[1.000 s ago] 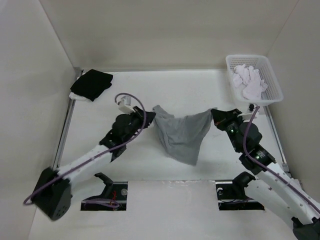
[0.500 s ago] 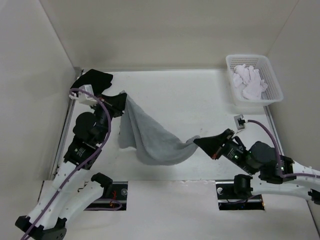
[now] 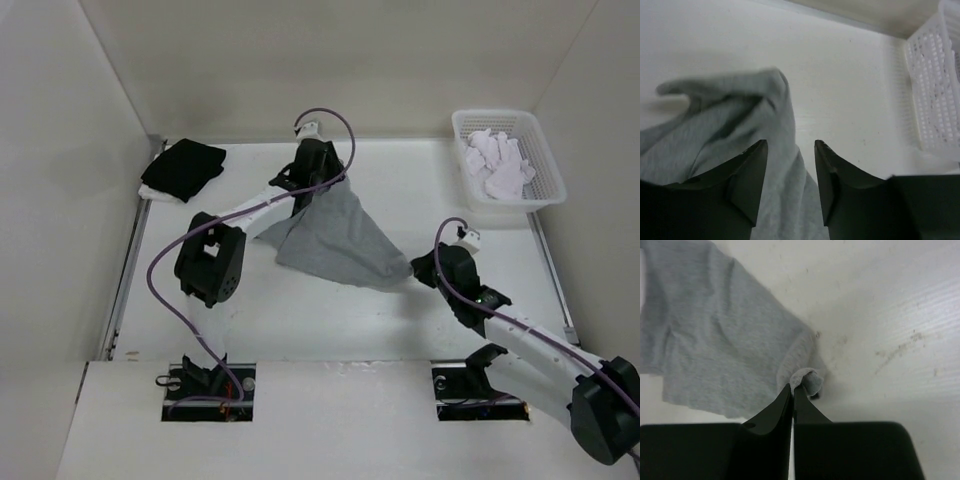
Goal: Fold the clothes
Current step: Flatten the tank top out
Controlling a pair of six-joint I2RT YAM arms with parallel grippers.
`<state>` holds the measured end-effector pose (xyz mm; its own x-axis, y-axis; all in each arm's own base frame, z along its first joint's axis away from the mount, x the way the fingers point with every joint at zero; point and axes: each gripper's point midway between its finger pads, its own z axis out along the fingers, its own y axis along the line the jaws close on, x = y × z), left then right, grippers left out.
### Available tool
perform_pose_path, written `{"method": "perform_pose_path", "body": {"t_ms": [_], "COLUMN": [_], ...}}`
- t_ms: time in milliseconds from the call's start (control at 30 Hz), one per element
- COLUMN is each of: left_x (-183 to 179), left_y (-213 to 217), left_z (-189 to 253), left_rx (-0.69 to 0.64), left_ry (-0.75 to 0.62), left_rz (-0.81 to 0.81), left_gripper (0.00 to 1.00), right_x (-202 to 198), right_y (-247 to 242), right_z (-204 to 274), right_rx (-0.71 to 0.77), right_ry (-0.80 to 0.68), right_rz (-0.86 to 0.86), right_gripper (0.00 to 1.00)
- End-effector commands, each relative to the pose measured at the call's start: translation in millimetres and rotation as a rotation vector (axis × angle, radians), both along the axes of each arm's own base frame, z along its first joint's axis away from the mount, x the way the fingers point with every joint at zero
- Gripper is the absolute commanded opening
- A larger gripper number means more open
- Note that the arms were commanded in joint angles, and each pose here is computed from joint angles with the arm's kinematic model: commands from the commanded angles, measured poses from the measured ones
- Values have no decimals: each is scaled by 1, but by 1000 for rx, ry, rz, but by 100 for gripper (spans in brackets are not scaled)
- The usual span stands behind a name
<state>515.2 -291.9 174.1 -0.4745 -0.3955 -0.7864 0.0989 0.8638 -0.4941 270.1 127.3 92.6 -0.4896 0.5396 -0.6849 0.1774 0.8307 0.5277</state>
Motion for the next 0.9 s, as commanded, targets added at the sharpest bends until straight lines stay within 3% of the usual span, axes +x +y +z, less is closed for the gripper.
{"method": "perform_pose_path", "body": {"t_ms": [0,133,233,300,433,733,800,867], "left_x": [-28,-89,-148,-161,-171,-148,-146,-147], "left_y": [-24,33,101,124,133,123,117,112], "left_z": [58,26,-24,-44,-78,-120,-122,-122], "left_rx": [-43,-37,-67,-82,-136,-204,-213,-225], "left_ry": [-107,-56,-2,36,141,221,228,230], "left_rz": [-103,-1,185,238,230,215,207,196], "left_gripper": [49,47,45,48,51,50,42,21], "right_x": [31,35,34,34,31,23,23,23], "right_y": [-1,-2,2,3,1,-1,-1,-1], "right_z": [44,40,34,34,41,42,41,41], "right_rx": [97,93,100,103,114,119,120,123], "right_ry": [-155,-149,-144,-145,-165,-169,-167,-170], "right_rz": [-51,-48,-21,-13,-15,-10,-10,-11], "right_gripper": [6,4,1,0,0,0,0,0]}}
